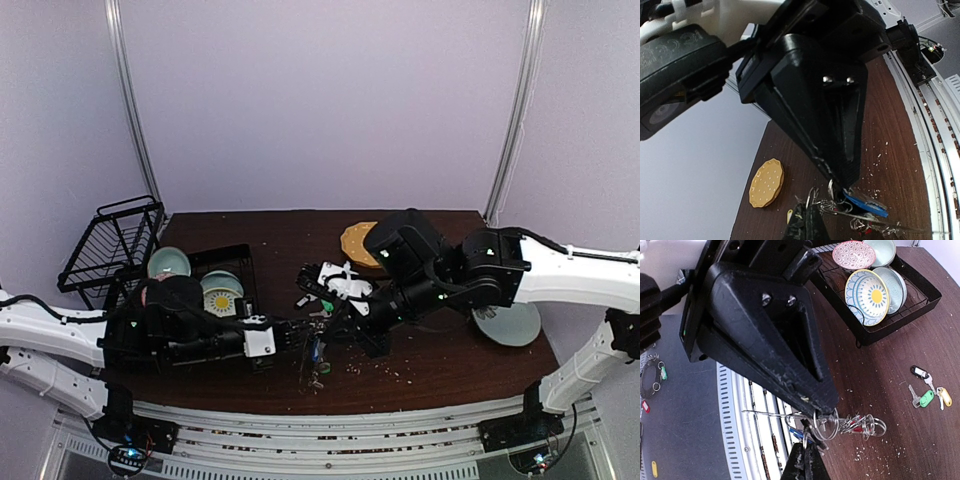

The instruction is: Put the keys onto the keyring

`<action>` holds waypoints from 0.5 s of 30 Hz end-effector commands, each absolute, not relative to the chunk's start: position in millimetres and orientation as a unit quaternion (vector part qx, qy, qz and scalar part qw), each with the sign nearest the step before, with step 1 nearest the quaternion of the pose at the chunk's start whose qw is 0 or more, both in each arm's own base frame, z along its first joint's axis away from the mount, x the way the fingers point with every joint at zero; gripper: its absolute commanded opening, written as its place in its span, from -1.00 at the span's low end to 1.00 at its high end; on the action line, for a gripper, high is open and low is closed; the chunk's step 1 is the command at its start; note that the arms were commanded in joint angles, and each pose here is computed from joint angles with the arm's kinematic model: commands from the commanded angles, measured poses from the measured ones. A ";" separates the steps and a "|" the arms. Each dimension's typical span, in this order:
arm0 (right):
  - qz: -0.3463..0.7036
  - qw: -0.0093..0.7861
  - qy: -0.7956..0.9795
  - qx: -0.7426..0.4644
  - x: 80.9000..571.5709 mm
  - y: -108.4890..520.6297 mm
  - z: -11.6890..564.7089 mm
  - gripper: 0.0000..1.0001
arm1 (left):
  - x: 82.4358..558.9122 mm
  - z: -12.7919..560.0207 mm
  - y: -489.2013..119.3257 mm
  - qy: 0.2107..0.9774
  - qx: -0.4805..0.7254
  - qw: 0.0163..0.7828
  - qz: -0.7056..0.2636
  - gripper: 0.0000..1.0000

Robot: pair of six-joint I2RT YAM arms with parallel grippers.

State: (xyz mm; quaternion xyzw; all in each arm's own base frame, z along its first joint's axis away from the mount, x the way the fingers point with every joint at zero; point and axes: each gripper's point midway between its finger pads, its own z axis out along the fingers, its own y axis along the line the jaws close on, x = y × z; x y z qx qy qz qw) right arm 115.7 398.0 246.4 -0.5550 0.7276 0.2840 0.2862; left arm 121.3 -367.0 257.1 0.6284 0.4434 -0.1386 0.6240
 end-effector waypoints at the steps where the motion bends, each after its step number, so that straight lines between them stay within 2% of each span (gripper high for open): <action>1: 0.290 0.317 0.718 -0.548 121.5 406.2 259.0 -1.00 | 116.2 295.8 -372.8 0.420 0.591 0.666 -0.172 -1.00; 5: 0.306 0.315 0.711 -0.549 117.9 410.8 263.7 -1.00 | 118.9 295.8 -372.4 0.425 0.589 0.669 -0.160 -1.00; 15: 0.270 0.327 0.749 -0.509 137.1 404.7 257.5 -1.00 | 115.4 290.4 -374.7 0.422 0.599 0.663 -0.155 -1.00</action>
